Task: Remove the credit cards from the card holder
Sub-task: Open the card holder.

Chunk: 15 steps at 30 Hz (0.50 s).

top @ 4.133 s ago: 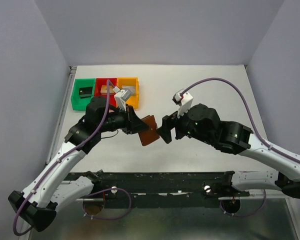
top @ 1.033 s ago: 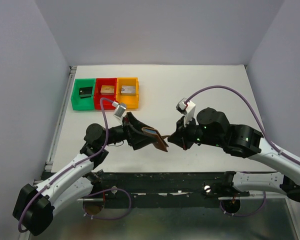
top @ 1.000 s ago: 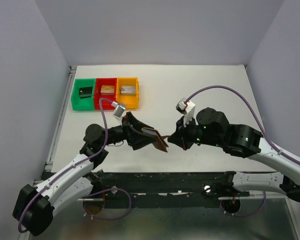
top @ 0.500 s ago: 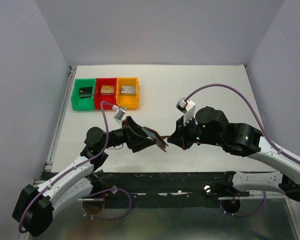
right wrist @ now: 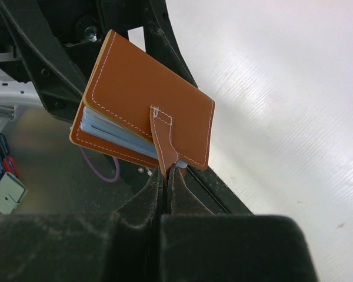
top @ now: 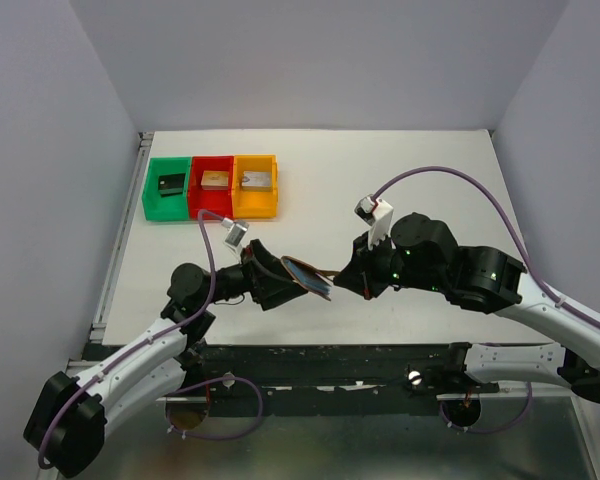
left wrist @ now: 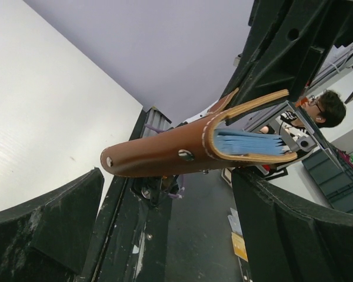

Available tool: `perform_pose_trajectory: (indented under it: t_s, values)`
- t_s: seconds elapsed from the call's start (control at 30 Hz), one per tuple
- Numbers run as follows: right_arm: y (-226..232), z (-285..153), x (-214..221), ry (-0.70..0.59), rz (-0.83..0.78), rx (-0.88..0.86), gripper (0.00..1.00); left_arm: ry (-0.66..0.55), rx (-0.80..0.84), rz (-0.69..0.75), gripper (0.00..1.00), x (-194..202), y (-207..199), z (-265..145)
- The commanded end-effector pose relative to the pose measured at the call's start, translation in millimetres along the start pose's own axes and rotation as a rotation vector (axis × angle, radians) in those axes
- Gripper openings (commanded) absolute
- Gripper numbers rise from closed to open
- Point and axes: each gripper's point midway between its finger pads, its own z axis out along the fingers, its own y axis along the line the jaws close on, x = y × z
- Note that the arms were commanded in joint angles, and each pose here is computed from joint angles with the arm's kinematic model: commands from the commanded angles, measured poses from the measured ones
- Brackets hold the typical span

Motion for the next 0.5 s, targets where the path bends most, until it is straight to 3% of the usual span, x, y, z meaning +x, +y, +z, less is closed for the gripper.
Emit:
perform_pose_trajectory:
  t_s: [0.0,0.47]
  values:
    - [2.0,1.4,-4.1,-0.021,0.028,-0.006,0.0,-0.061,0.039,0.041,0.99,-10.9,-13.1,-3.0]
    - [3.4,2.4,-6.9,-0.014,0.014,-0.004,0.0,-0.113,0.048,0.053,0.99,-16.4,-20.8,-9.2]
